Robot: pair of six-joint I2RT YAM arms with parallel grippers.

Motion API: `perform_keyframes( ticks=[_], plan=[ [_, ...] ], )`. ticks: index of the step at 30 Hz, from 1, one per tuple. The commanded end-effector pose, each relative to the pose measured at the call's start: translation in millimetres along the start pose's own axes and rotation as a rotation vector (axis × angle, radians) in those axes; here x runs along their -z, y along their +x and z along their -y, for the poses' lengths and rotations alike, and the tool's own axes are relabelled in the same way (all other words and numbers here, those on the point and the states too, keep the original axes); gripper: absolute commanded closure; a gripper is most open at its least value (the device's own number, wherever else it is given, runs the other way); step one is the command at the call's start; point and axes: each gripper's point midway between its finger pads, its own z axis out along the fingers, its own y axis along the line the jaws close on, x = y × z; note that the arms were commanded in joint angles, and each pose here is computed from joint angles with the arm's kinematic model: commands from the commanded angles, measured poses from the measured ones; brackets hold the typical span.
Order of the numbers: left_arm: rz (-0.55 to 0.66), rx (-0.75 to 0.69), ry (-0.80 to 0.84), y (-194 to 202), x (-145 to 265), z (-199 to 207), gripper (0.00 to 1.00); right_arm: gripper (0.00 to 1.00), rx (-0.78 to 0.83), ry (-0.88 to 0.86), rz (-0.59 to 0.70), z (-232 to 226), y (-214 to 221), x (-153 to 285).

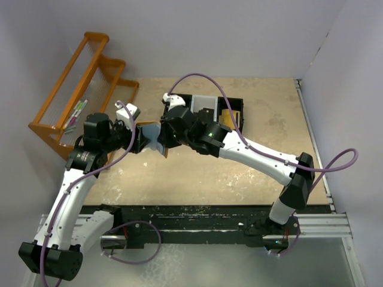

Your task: Take the credit cards out of the card holder

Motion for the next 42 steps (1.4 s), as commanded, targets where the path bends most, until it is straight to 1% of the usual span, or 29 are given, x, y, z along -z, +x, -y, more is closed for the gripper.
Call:
perform_keyframes(
  ticks=[1, 4, 6, 9, 12, 14, 16, 17, 18, 20, 22, 24, 27, 29, 31, 32, 34, 37, 39, 42],
  plan=[
    [0.083, 0.051, 0.221, -28, 11, 43, 0.52, 1.00, -0.023, -0.080, 0.073, -18, -24, 22],
    [0.039, 0.113, 0.308, -22, 10, 57, 0.65, 1.00, -0.024, -0.084, 0.077, -18, -25, 24],
    [0.020, 0.125, 0.319, -19, 9, 58, 0.74, 1.00, -0.025, -0.083, 0.078, -17, -25, 25],
    [0.021, 0.110, 0.305, -20, 10, 56, 0.87, 1.00, -0.036, -0.077, 0.074, -7, -25, 27],
    [0.026, 0.087, 0.299, -25, 13, 55, 0.94, 1.00, -0.054, -0.131, 0.077, 0, -25, 32],
    [0.031, 0.075, 0.302, -28, 15, 56, 1.00, 1.00, -0.061, -0.217, 0.082, 0, -27, 41],
    [0.032, 0.074, 0.319, -30, 17, 59, 1.00, 1.00, -0.059, -0.302, 0.094, -2, -29, 50],
    [0.031, 0.076, 0.343, -31, 18, 63, 1.00, 0.97, -0.056, -0.325, 0.100, 0, -30, 54],
    [0.032, 0.078, 0.376, -32, 20, 68, 1.00, 0.94, -0.044, -0.384, 0.098, -5, -30, 59],
    [0.024, 0.088, 0.466, -33, 25, 82, 1.00, 0.80, -0.026, -0.451, 0.080, -4, -30, 66],
    [0.014, 0.104, 0.572, -34, 33, 97, 1.00, 0.62, -0.005, -0.494, 0.057, 1, -29, 69],
    [-0.008, 0.125, 0.655, -34, 38, 108, 1.00, 0.45, 0.016, -0.529, 0.041, 13, -31, 71],
    [-0.031, 0.132, 0.729, -34, 45, 116, 1.00, 0.35, 0.065, -0.576, 0.052, 37, -43, 79],
    [-0.038, 0.138, 0.765, -35, 48, 121, 1.00, 0.31, 0.135, -0.629, 0.079, 38, -48, 90],
    [-0.045, 0.145, 0.807, -36, 52, 125, 1.00, 0.26, 0.243, -0.695, 0.091, 30, -48, 103],
    [-0.052, 0.153, 0.824, -36, 54, 127, 1.00, 0.24, 0.298, -0.717, 0.117, 27, -52, 108],
    [-0.062, 0.169, 0.855, -38, 55, 129, 1.00, 0.23, 0.378, -0.772, 0.149, 18, -56, 118],
    [-0.069, 0.186, 0.909, -41, 61, 134, 1.00, 0.24, 0.413, -0.847, 0.150, 10, -53, 126],
    [-0.069, 0.195, 0.943, -44, 65, 138, 1.00, 0.25, 0.426, -0.879, 0.124, 8, -46, 128],
    [-0.063, 0.193, 0.953, -47, 68, 139, 1.00, 0.25, 0.431, -0.913, 0.106, 6, -41, 130]
  ],
)
